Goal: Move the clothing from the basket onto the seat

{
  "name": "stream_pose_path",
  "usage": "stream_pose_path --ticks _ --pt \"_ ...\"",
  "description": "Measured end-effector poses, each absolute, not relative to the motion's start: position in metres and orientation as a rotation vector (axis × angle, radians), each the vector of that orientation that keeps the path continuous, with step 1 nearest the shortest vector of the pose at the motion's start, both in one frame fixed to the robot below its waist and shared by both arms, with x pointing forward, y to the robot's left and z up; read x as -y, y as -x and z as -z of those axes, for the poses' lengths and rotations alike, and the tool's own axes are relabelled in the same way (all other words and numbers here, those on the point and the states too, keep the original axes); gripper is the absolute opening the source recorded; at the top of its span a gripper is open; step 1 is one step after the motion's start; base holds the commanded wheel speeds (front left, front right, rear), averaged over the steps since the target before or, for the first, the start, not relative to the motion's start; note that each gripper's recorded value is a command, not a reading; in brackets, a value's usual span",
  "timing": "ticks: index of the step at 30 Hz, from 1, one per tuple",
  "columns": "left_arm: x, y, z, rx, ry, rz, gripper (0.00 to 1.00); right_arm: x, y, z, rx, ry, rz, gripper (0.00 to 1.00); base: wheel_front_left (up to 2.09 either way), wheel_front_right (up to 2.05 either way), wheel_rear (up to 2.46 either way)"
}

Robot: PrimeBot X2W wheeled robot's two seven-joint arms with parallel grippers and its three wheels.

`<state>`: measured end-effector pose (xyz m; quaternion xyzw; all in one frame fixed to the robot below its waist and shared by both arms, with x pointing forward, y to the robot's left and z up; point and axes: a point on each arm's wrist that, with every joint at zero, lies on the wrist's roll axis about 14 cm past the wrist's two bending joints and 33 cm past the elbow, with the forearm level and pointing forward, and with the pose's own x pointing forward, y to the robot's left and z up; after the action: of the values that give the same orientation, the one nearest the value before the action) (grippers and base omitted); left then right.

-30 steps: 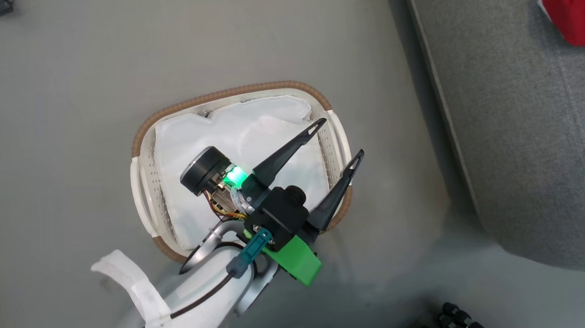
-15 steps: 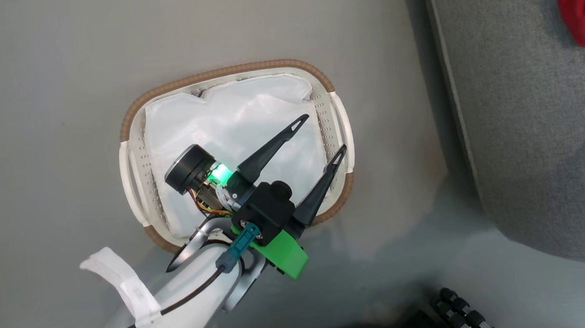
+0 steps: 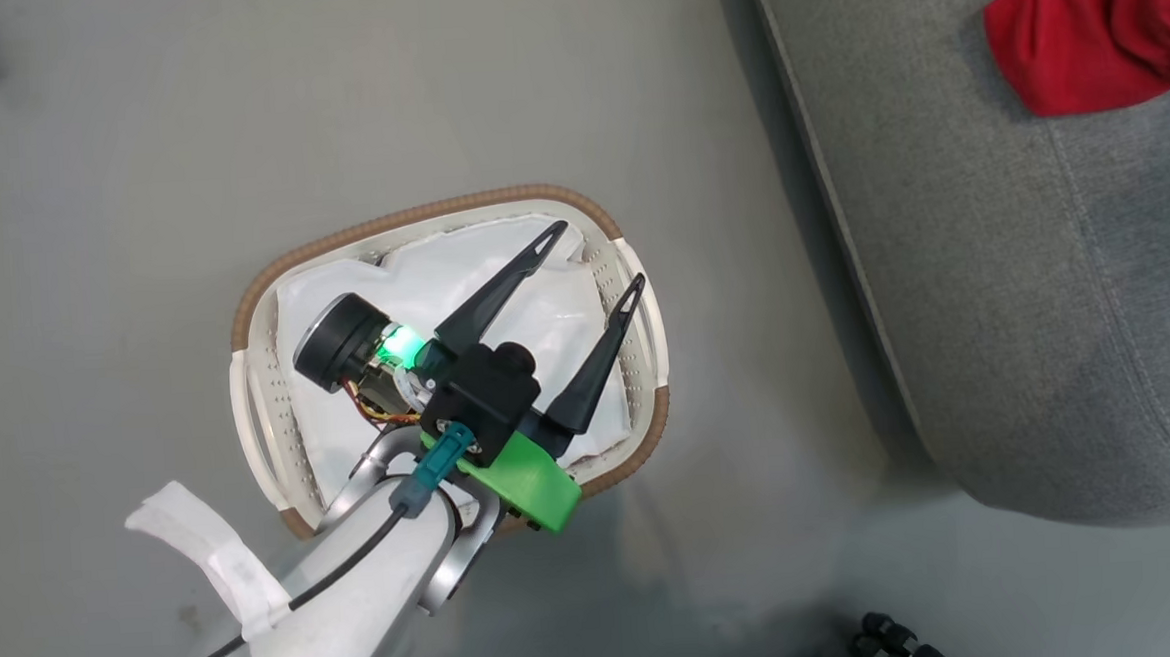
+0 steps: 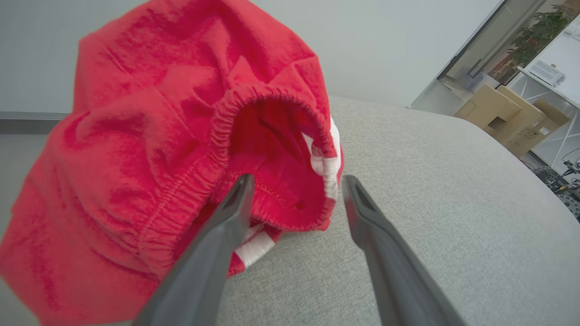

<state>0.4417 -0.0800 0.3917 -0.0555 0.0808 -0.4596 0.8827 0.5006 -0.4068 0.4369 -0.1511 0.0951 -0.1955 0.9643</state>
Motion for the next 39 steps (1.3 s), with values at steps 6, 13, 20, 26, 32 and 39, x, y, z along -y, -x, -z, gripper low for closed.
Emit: stream_pose_path --ticks 6,13,20,26,32,39 --pt "0.078 -0.442 -0.407 -0.149 0.127 0.926 1.0 0.397 -0.49 -0.467 -0.121 0.302 0.382 1.0 0.0 0.0 0.0" --pt "0.068 -0.443 -0.429 -0.125 0.147 0.847 1.0 0.387 -0.488 -0.507 -0.033 0.308 0.351 1.0 0.0 0.0 0.0" --pt "0.043 -0.445 -0.46 -0.075 0.187 0.724 1.0 0.353 -0.497 -0.531 0.035 0.27 0.267 1.0 0.0 0.0 0.0" --pt "-0.004 -0.442 -0.475 -0.045 0.218 0.56 1.0 0.292 -0.506 -0.525 0.052 0.192 0.13 1.0 0.0 0.0 0.0" --pt "-0.056 -0.434 -0.483 -0.019 0.214 0.387 1.0 0.234 -0.501 -0.513 0.053 0.091 0.024 1.0 0.0 0.0 0.0" --pt "-0.114 -0.414 -0.477 -0.031 0.21 0.191 1.0 0.177 -0.475 -0.497 0.036 0.003 -0.084 1.0 0.0 0.0 0.0"
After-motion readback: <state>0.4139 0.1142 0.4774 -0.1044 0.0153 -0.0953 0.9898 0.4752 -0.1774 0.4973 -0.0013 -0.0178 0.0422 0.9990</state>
